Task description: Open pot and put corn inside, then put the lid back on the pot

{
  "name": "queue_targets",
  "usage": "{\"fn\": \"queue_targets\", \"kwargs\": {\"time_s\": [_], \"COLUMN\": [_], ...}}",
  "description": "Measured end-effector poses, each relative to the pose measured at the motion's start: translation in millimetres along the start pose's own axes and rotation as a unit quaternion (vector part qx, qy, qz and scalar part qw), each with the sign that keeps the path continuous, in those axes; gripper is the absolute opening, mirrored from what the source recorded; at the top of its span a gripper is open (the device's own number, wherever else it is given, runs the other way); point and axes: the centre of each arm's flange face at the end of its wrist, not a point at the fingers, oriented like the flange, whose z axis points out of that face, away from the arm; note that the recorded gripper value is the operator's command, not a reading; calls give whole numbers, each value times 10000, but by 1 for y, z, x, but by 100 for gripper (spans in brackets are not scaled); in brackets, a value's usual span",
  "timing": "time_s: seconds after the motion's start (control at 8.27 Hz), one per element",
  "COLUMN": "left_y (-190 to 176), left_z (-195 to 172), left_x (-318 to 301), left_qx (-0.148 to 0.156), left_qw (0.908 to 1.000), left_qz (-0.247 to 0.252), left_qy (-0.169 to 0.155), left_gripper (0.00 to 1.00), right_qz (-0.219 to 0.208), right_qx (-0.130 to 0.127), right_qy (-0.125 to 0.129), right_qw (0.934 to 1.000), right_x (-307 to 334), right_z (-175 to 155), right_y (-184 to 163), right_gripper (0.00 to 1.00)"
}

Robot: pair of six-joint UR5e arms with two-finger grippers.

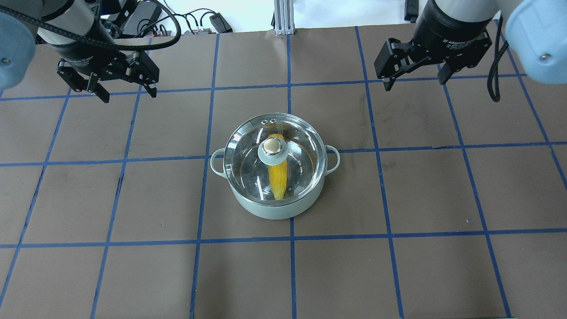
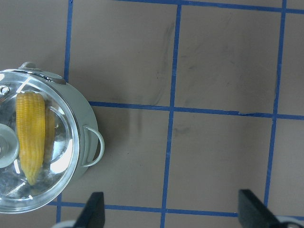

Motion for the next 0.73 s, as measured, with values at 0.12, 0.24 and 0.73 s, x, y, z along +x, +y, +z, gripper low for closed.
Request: {"fn": "queue_targets", "kwargs": {"time_s": [0.12, 0.24, 0.73], "left_y": [0, 0, 0], "left_z": [0, 0, 0], "left_x": [0, 0, 0], "left_qx": [0, 0, 0], "left_qw": [10000, 10000, 10000], "left_qz": [0, 0, -3], "left_qy": [0, 0, 0], "left_gripper": [100, 100, 100], "right_qz": [-5, -4, -26], "right_qx": [12, 17, 12], "right_qy": [4, 8, 4], "right_qw": [10000, 10000, 10000], "right_x": [0, 0, -2], "right_z": [-2, -3, -3], "right_y": [2, 2, 4], "right_gripper": [100, 100, 100]}}
